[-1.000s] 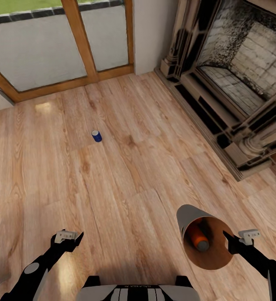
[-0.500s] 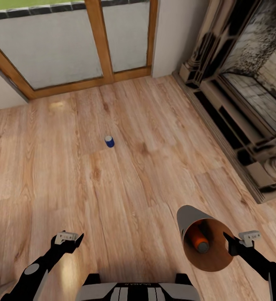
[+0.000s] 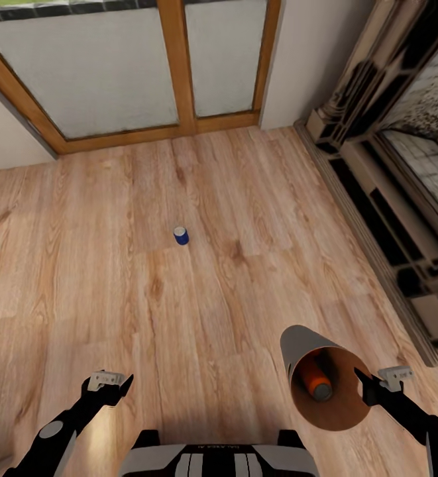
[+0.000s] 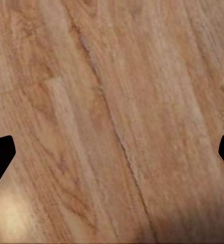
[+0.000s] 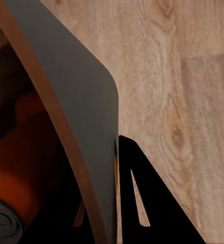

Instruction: Put the three can of soda from the living room inside the tash can in the kitchen.

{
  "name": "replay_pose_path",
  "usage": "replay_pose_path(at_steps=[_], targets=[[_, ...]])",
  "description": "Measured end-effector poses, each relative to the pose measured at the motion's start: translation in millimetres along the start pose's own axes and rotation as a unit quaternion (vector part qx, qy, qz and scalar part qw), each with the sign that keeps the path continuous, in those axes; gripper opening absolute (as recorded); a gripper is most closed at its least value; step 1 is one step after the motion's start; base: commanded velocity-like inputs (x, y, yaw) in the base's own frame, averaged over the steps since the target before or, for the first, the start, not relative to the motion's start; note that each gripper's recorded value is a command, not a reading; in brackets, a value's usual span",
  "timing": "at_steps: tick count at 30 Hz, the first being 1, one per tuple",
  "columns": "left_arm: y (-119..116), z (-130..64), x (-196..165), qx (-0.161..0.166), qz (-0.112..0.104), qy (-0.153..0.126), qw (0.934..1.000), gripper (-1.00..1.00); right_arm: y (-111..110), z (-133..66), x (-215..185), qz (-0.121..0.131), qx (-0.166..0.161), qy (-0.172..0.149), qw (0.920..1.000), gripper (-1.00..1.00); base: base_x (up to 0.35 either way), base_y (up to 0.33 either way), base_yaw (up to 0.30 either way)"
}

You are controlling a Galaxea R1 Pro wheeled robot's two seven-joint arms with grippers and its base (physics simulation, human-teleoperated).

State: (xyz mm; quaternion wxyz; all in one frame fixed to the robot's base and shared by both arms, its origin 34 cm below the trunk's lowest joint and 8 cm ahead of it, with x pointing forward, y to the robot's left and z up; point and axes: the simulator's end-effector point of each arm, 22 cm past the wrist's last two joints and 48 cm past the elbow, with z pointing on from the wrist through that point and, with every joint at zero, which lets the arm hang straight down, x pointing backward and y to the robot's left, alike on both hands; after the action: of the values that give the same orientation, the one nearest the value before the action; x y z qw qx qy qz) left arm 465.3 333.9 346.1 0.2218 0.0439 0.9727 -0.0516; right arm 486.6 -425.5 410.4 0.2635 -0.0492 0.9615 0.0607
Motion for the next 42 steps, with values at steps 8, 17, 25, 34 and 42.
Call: replay_pose_path(at_steps=[8,17,25,34,42], targets=[[0.5,0.8,5.1,0.001,-0.001,0.005,1.0,1.0,0.4,1.1,4.9,0.001,-0.001,0.005,1.0,-1.0,0.315,-0.161,0.172],[-0.7,2.0,12.0,0.002,-0.002,0.011,0.9999,1.0,0.4,2.3,10.4,0.002,-0.001,0.01,0.9999,-1.0,0.323,-0.045,0.058],[2.0,41.4,-37.5,0.004,-0.055,0.06,0.9967,1.0,7.8,7.1,4.5,-0.013,-0.013,0.011,0.9998,-1.0,0.327,-0.001,0.002],[3.4,96.0,-171.8,0.011,-0.106,0.082,0.9908,1.0,14.6,15.6,-16.4,-0.01,-0.025,0.06,0.9978,-1.0,0.284,0.0,0.0],[-23.3,94.1,-273.7,0.001,-0.15,0.188,0.9707,1.0,-13.2,-8.0,-155.1,-0.03,0.027,0.127,0.9911,-1.0,0.037,0.0,0.0]])
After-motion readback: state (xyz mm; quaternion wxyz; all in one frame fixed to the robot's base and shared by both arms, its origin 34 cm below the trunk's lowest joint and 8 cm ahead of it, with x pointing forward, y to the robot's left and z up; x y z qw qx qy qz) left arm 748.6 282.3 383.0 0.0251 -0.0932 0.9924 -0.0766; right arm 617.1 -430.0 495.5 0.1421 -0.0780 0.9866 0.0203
